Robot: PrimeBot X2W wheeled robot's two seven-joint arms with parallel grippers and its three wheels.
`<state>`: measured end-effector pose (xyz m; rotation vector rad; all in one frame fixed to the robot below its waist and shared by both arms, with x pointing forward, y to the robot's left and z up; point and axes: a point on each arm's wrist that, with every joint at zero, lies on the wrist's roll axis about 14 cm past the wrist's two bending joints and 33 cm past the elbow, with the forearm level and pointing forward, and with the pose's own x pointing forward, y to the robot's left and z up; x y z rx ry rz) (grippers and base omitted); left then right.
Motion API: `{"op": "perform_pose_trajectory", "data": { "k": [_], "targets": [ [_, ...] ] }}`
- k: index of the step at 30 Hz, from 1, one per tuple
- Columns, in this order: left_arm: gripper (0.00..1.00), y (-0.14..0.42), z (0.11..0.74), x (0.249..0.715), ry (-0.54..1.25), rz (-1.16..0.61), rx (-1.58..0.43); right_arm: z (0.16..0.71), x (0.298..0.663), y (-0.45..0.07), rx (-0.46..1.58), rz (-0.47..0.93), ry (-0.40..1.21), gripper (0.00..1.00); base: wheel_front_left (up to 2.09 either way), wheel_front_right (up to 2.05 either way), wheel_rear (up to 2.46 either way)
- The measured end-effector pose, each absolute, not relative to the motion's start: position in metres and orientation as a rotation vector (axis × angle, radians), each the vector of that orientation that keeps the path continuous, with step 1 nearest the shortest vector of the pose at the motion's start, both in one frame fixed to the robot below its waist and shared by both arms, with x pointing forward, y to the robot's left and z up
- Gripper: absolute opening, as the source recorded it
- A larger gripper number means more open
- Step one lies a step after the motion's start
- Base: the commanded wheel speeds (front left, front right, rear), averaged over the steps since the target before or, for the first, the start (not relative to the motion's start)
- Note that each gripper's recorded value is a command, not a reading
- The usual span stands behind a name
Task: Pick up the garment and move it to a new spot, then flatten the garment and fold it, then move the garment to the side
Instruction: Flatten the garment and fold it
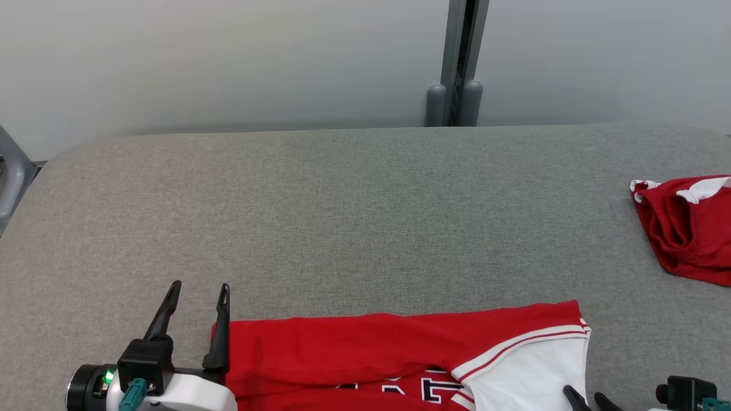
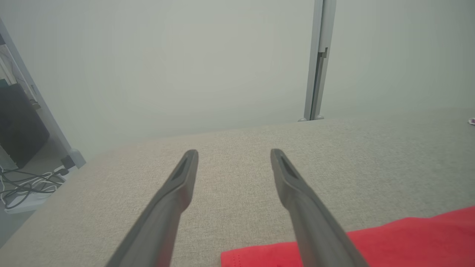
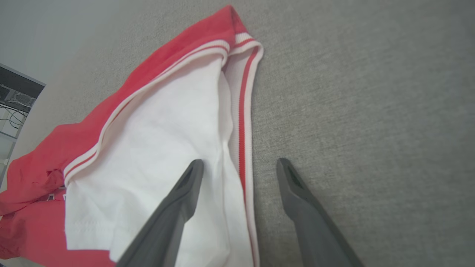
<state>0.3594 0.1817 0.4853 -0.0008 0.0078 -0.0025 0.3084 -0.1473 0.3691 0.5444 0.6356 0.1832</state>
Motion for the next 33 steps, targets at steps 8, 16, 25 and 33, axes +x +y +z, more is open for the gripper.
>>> {"op": "perform_pose_trajectory", "data": {
  "k": [8, 16, 25, 33],
  "targets": [
    [1.0, 0.188, 0.484, 0.357, 0.008, 0.011, 0.001, 0.366, 0.313, -0.127, 0.571, 0.227, 0.663, 1.0, 0.0, 0.0, 0.0],
    [1.0, 0.189, 0.479, 0.355, 0.018, 0.013, 0.0, 0.366, 0.316, -0.113, 0.598, 0.259, 0.678, 0.05, 0.0, 0.0, 0.0],
    [1.0, 0.187, 0.474, 0.357, 0.029, 0.01, -0.012, 0.363, 0.323, -0.12, 0.607, 0.238, 0.673, 0.0, 0.0, 0.0, 0.0],
    [1.0, 0.187, 0.472, 0.358, 0.034, 0.01, -0.018, 0.369, 0.347, -0.163, 0.535, 0.165, 0.624, 0.0, 0.0, 0.0, 0.0]
  ]
}}
